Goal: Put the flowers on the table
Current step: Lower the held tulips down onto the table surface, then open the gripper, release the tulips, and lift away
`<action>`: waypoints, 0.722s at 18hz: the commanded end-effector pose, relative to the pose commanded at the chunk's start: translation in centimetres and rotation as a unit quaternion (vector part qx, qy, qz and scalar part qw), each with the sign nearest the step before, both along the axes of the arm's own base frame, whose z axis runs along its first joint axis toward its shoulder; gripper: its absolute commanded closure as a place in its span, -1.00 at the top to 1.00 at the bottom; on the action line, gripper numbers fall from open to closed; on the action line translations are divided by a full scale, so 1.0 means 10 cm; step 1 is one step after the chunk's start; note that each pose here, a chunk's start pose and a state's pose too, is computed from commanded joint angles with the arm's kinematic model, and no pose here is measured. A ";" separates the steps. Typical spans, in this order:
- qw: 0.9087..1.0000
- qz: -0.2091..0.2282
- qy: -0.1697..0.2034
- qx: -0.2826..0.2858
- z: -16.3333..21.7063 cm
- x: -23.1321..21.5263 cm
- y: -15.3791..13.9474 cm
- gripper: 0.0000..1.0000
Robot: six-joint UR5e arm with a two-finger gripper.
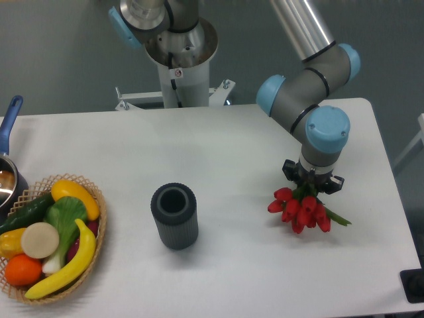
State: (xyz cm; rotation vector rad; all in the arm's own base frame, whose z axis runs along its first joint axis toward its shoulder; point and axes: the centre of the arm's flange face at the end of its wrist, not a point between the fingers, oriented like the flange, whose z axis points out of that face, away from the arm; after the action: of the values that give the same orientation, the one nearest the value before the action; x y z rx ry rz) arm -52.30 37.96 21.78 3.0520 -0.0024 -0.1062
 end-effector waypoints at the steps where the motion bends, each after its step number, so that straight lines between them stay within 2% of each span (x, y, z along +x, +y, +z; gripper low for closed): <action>1: 1.000 -0.002 0.003 0.001 0.03 -0.01 0.00 0.96; 6: 1.000 0.004 0.015 0.019 0.12 -0.04 -0.04 1.00; 10: 0.998 0.029 0.039 0.051 0.53 -0.20 -0.35 1.00; 13: 0.996 0.006 0.046 0.074 0.76 -0.35 -0.69 1.00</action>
State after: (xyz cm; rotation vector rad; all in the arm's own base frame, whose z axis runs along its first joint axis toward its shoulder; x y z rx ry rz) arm -55.84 31.08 29.39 3.1913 0.0309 -0.2576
